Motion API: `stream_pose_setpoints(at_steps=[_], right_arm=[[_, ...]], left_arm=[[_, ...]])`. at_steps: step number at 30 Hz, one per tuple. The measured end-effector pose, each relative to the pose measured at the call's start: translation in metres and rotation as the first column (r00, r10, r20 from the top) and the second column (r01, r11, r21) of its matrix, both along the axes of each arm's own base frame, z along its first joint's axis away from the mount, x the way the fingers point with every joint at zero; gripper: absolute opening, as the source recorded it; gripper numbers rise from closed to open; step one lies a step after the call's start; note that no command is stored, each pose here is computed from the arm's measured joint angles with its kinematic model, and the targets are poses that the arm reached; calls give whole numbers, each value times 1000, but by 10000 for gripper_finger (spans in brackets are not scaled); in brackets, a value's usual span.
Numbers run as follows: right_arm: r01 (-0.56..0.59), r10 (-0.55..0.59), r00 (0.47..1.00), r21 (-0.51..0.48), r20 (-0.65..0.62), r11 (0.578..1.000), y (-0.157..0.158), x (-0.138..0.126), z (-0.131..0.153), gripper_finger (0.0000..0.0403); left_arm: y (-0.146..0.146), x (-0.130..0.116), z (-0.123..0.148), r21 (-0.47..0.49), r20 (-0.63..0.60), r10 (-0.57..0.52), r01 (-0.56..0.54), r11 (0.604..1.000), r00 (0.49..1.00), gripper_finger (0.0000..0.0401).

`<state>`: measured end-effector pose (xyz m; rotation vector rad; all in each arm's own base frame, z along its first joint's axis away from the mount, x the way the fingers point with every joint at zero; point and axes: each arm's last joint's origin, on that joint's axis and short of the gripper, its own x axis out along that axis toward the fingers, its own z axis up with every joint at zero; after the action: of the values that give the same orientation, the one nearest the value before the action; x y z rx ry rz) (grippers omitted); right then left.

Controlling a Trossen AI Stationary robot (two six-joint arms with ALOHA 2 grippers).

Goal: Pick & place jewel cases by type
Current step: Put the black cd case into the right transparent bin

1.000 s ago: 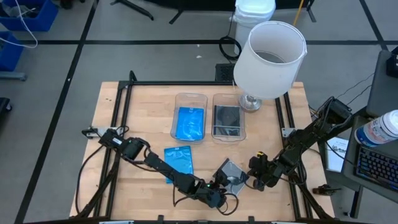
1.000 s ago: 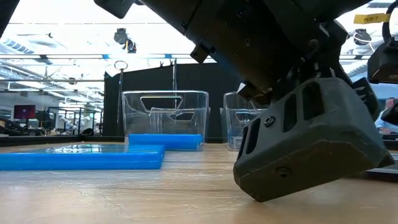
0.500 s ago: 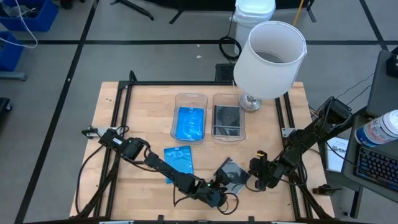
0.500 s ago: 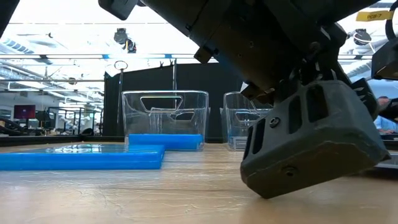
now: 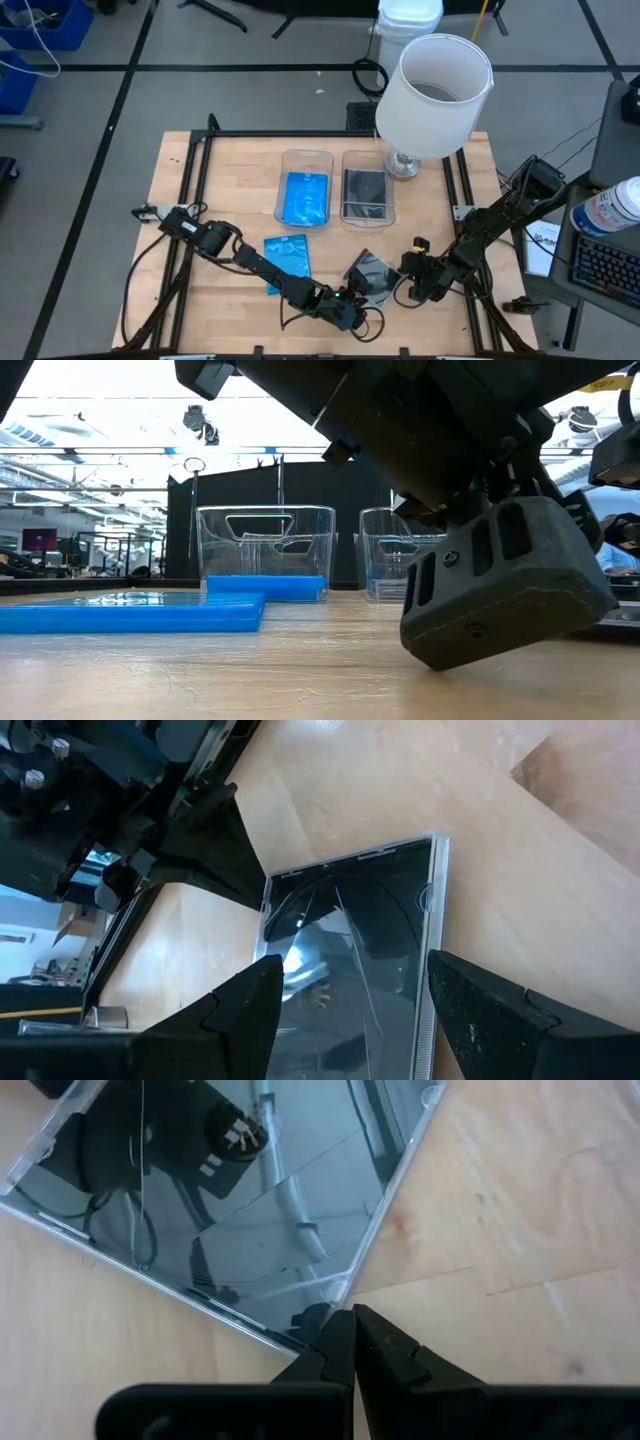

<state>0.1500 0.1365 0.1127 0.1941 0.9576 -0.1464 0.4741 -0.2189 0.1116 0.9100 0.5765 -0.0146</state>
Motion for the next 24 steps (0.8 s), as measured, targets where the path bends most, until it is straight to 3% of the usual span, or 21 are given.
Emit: stream_pose_setpoints(at_steps=[24], right_arm=[[12, -13, 1000, -22, -27, 1000, -3, -3, -1, 0]], left_arm=[[1, 0, 0, -5, -4, -1, 1, 1000, 1000, 250]])
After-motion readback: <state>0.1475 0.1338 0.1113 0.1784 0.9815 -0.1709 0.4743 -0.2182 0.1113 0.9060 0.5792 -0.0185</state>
